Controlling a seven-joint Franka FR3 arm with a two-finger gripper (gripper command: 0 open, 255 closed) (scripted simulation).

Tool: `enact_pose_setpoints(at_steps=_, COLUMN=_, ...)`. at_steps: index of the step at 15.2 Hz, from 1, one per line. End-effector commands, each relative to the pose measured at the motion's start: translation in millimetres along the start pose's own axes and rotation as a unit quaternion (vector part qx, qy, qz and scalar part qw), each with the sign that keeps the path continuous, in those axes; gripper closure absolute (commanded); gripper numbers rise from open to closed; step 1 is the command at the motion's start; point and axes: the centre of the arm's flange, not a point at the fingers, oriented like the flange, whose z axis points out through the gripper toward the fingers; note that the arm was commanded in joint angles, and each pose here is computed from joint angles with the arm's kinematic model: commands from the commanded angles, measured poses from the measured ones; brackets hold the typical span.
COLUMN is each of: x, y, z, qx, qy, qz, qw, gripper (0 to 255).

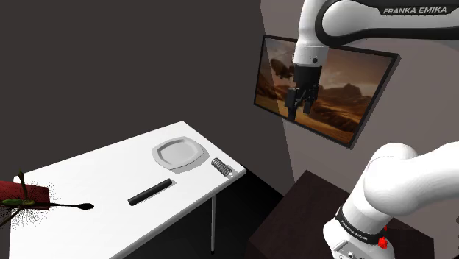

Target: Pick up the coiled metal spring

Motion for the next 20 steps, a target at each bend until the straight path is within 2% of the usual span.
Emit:
enact_pose_setpoints(at_steps=1, x=0, y=0, z=0, qx=0.0, qy=0.0, qz=0.0, qw=1.0, gripper=0)
enact_pose_setpoints(at_steps=20, x=175, y=-35, z=176, qx=-0.008, qy=0.002, qz=-0.033, qw=0.9994, gripper=0)
